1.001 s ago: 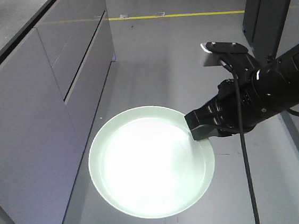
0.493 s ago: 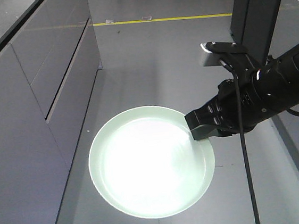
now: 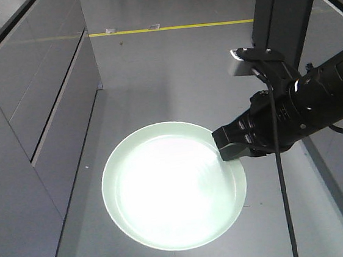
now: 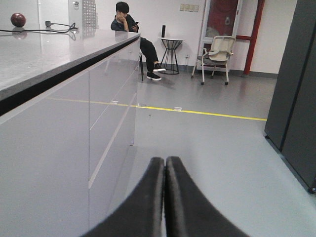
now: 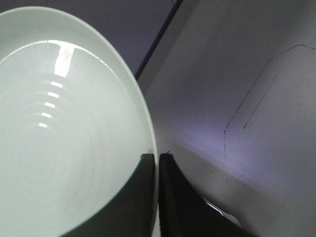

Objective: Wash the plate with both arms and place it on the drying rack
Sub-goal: 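Keep holding the plate in the right gripper while driving down the aisle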

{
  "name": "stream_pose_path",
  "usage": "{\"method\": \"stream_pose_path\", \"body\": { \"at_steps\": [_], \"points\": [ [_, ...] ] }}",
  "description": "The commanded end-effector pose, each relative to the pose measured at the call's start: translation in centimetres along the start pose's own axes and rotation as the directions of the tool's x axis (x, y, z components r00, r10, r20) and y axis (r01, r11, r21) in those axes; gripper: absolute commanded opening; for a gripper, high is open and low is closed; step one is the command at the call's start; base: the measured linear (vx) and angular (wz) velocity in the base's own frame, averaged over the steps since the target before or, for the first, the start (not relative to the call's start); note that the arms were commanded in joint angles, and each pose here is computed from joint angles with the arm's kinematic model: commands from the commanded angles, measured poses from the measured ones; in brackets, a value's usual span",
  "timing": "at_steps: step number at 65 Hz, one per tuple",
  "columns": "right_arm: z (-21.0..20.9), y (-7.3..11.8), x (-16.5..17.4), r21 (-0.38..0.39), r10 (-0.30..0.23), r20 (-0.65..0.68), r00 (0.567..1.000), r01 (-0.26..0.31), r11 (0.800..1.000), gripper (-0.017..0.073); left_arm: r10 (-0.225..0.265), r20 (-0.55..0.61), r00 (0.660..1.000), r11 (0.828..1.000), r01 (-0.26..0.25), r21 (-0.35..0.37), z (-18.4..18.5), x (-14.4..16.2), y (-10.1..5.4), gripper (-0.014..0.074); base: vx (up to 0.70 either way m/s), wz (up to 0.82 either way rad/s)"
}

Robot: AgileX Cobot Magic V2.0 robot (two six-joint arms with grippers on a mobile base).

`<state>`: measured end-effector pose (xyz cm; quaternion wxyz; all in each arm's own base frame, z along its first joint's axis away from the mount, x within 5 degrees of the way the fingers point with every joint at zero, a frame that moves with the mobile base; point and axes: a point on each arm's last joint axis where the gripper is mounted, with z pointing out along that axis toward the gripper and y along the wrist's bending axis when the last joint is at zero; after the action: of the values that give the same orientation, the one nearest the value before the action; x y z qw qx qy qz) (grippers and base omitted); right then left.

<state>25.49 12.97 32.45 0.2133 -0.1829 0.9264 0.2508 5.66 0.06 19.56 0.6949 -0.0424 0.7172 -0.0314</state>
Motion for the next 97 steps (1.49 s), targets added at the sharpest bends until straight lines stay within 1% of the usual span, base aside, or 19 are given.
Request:
{"method": "stream_pose_path", "body": {
  "at_steps": [1, 52, 97],
  "points": [
    [-1.61, 0.84, -0.74, -0.022, -0.008, 0.091, 0.996, 0.01, 1.0, -0.0008, -0.007, 0.119, 0.993, 1.0, 0.006, 0.011, -0.33, -1.78, -0.16, -0.0006, 0.22, -0.08],
    [-1.61, 0.84, -0.74, -0.022, -0.008, 0.091, 0.996, 0.01, 1.0, -0.0008, -0.007, 0.119, 0.993, 1.0, 0.006, 0.011, -0.33, -1.78, -0.16, -0.0006, 0.23, -0.01],
    [-1.61, 0.84, -0.74, -0.022, -0.008, 0.091, 0.996, 0.01, 1.0, -0.0008, -0.007, 0.119, 0.993, 1.0, 0.006, 0.011, -0.33, -1.78, -0.16, -0.0006, 0.16, 0.01]
  ]
}}
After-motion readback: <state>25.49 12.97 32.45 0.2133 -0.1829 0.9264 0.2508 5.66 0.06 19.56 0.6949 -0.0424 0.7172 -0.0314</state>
